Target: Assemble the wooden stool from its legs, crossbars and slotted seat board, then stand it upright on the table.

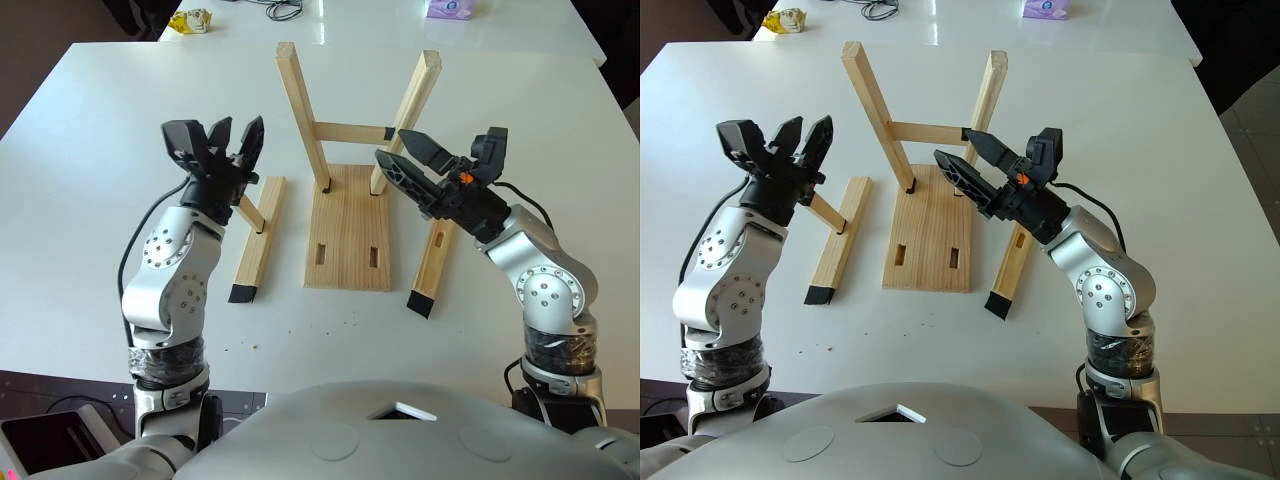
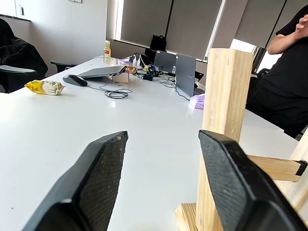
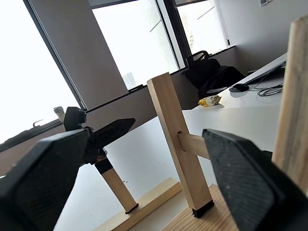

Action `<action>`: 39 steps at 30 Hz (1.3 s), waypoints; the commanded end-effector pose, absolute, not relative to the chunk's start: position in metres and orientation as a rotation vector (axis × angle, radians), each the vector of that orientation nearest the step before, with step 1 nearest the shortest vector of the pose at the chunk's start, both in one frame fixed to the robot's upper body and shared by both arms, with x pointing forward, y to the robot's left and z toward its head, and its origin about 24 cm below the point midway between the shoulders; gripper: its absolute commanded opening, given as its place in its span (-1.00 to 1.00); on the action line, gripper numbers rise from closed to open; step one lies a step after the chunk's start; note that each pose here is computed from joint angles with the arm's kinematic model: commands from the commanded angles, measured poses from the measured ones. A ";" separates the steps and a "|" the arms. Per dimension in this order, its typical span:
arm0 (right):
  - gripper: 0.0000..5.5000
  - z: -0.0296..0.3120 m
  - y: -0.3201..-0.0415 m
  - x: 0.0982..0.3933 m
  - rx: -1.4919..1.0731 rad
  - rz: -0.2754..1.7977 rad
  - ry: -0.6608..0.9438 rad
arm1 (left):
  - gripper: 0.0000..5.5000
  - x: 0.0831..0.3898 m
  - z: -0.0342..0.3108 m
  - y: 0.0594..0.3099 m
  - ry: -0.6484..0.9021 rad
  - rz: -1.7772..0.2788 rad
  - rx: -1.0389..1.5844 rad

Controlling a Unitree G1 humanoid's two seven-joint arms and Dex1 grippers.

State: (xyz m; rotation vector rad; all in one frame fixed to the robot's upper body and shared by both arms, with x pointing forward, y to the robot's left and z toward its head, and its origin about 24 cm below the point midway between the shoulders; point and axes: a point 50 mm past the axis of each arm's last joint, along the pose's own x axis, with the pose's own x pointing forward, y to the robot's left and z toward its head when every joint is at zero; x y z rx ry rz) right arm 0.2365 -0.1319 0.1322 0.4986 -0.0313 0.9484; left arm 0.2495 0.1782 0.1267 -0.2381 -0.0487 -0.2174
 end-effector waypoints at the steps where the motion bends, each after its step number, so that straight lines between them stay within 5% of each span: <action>1: 0.59 0.137 -0.132 0.240 0.500 0.954 -0.036 | 0.00 0.244 0.105 0.183 0.045 -0.174 -0.297; 5: 0.59 0.136 -0.133 0.239 0.503 0.950 -0.031 | 0.00 0.245 0.135 0.183 -0.096 -0.195 -0.314; 12: 0.59 0.133 -0.134 0.241 0.523 0.938 -0.025 | 0.00 0.229 0.241 0.201 -0.492 -0.168 -0.395; 16: 0.59 0.129 -0.153 0.215 0.520 0.784 -0.049 | 0.15 0.229 0.221 0.205 -0.191 -0.332 -0.242; 23: 0.59 0.117 -0.174 0.189 0.520 0.576 -0.042 | 0.52 0.200 0.192 0.247 0.303 -0.504 -0.205; 29: 0.59 0.111 -0.176 0.176 0.523 0.462 -0.066 | 0.63 0.192 0.178 0.270 0.564 -0.551 -0.233; 35: 0.59 0.112 -0.176 0.181 0.505 0.478 -0.072 | 0.63 0.173 0.141 0.255 0.791 -0.578 -0.194; 39: 0.59 0.115 -0.181 0.184 0.484 0.478 -0.071 | 0.63 0.172 0.125 0.246 0.810 -0.523 -0.145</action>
